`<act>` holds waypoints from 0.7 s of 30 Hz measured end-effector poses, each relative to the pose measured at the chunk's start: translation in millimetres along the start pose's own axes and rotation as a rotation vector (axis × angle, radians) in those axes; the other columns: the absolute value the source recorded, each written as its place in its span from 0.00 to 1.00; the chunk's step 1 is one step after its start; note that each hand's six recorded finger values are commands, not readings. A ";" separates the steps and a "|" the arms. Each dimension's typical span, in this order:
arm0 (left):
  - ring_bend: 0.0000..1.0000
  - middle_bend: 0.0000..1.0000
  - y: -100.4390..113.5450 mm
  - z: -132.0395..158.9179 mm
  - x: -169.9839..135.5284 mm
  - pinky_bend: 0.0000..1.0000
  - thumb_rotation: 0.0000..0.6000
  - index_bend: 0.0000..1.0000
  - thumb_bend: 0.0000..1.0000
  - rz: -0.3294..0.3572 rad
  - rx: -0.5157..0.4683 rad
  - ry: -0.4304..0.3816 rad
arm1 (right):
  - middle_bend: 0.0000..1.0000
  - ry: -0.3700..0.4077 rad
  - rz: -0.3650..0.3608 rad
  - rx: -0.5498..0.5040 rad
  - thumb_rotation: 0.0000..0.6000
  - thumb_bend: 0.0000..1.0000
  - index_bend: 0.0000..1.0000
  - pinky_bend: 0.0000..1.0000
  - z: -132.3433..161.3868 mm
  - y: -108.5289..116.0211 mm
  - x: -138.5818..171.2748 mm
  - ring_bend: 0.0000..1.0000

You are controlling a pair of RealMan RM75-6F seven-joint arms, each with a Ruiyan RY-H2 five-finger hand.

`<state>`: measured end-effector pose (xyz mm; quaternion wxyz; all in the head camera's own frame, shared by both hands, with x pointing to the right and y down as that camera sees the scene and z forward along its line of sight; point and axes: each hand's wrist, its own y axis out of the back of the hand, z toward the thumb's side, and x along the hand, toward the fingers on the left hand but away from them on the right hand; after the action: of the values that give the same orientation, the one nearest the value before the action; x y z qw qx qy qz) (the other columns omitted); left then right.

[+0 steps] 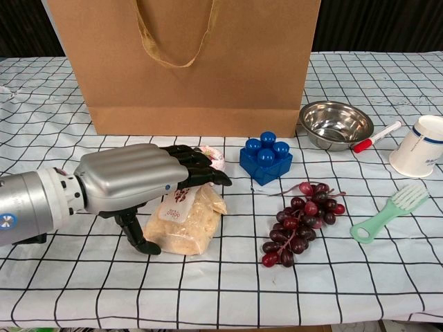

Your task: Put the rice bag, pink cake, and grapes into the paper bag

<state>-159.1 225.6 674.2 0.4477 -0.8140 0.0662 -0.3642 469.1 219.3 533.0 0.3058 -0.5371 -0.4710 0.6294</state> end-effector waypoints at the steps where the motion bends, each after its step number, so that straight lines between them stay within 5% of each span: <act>1: 0.03 0.15 -0.7 -0.3 0.2 0.03 1.00 0.11 0.07 -0.001 0.002 0.002 | 0.07 0.001 -0.001 0.000 1.00 0.21 0.07 0.23 0.0 0.3 0.0 0.19; 21: 0.04 0.18 -7.0 -5.1 10.3 0.03 1.00 0.11 0.11 -0.001 0.014 0.019 | 0.07 0.004 0.004 0.003 1.00 0.20 0.07 0.23 0.7 -0.9 -0.1 0.19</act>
<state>-156.5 221.8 686.8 0.4523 -0.8074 0.0674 -0.3728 468.3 219.4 533.9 0.3062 -0.5389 -0.4681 0.6298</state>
